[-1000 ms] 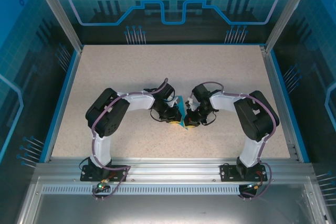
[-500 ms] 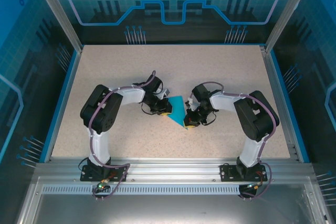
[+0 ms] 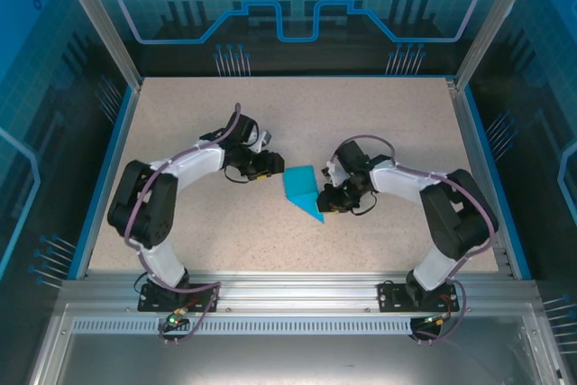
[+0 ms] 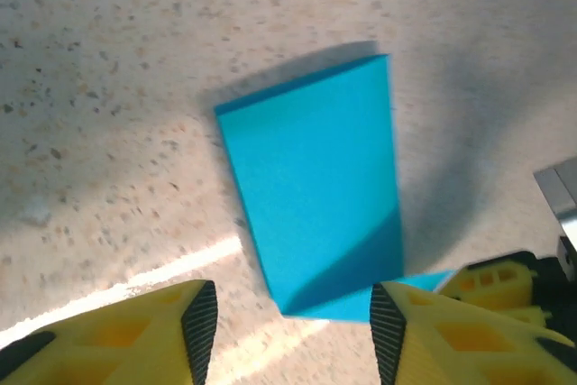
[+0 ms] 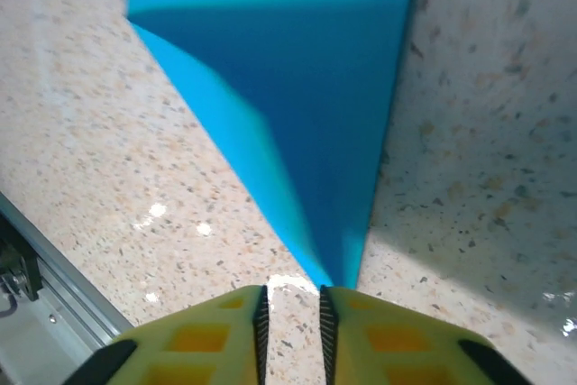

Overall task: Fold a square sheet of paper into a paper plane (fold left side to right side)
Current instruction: Third fold the triangle at the center of the table.

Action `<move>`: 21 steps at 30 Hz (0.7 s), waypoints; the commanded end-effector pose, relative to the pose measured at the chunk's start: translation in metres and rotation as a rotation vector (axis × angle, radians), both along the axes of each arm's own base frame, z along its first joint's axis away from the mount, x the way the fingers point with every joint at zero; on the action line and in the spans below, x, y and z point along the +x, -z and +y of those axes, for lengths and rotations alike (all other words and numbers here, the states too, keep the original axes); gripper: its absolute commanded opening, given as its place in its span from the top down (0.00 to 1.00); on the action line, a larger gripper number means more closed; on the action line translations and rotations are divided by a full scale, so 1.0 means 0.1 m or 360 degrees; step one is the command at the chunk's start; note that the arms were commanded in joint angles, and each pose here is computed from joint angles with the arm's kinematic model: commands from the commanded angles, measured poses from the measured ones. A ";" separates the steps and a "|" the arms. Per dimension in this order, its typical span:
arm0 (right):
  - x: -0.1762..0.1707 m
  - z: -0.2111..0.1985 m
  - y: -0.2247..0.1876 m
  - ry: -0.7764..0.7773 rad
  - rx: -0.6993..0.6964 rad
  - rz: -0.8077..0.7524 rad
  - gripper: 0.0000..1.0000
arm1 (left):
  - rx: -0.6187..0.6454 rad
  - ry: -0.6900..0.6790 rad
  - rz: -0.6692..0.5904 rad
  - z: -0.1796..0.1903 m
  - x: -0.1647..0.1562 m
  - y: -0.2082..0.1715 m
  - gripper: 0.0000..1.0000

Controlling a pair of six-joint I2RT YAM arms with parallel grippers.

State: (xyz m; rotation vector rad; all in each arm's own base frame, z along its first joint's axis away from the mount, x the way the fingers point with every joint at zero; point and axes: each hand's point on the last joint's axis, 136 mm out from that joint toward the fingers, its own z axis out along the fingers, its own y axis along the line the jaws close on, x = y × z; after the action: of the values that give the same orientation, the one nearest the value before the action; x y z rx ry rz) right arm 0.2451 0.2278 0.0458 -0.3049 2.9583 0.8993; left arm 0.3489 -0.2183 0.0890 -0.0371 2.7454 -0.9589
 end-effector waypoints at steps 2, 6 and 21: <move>0.19 -0.08 -0.22 -0.0017 -0.0054 -0.0178 0.64 | -0.0104 -0.0054 0.0105 0.01 -0.27 0.01 0.37; 0.26 0.03 -0.22 -0.0079 0.0003 -0.0183 0.53 | -0.0218 -0.0088 0.0179 -0.05 -0.42 0.12 0.33; 0.49 -0.04 0.10 -0.0033 -0.0178 -0.0126 0.70 | -0.0269 -0.0013 0.0314 -0.44 -0.48 0.40 0.33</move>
State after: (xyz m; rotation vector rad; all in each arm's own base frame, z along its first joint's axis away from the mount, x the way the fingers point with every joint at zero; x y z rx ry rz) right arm 0.2832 0.2320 0.0375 -0.4090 2.9309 0.7601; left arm 0.2958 -0.2504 0.0439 -0.1997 2.8395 -1.1912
